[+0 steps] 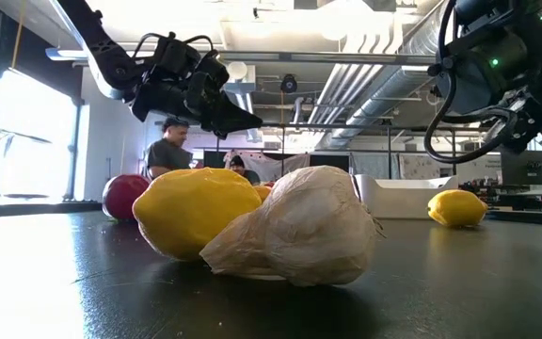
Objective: Sort produce into baskets
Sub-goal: Put the tomato into the transparent bin
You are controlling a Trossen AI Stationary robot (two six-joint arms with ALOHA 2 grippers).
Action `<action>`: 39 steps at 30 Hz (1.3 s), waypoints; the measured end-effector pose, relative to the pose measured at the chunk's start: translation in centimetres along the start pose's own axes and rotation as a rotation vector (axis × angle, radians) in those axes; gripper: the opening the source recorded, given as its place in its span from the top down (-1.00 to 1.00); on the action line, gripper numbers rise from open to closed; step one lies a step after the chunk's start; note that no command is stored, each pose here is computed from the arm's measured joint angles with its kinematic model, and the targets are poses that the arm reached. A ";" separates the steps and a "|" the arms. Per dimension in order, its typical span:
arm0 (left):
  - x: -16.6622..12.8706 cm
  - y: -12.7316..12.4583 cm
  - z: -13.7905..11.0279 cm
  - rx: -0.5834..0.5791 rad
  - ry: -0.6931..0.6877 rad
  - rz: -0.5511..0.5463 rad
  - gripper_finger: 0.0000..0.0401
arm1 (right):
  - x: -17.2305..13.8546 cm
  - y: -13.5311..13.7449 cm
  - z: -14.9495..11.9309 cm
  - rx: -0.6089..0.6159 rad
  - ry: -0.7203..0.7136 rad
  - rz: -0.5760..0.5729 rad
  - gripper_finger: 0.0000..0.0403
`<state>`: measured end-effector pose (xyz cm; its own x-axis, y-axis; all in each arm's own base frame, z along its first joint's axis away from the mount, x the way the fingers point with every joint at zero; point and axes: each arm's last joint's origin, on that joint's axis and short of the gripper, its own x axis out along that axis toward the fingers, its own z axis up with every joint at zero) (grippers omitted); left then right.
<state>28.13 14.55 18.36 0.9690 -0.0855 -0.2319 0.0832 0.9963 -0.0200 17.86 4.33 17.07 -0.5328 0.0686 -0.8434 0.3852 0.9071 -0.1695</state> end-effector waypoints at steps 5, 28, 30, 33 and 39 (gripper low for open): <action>0.0 0.0 0.0 0.000 0.000 0.000 1.00 | 0.0 0.0 0.0 -0.008 0.005 0.007 -0.51; 0.0 0.0 0.0 0.005 0.000 0.001 1.00 | 1.4 -0.4 3.2 -0.061 0.125 0.012 -0.48; 0.0 0.0 0.0 0.005 0.000 0.000 1.00 | 1.7 -0.3 3.5 -0.073 0.150 0.001 -0.46; 0.0 0.0 0.0 0.009 0.001 0.006 1.00 | 2.0 -0.2 3.8 -0.098 0.168 -0.002 -0.36; 0.0 0.0 0.0 0.010 0.001 0.008 1.00 | 2.0 -0.2 3.8 -0.123 0.173 0.000 -0.02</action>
<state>28.13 14.57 18.36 0.9693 -0.0778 -0.2331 0.0780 0.9969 -0.0086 19.57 2.74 13.53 -0.6581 0.1296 -0.7417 0.2959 0.9503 -0.0964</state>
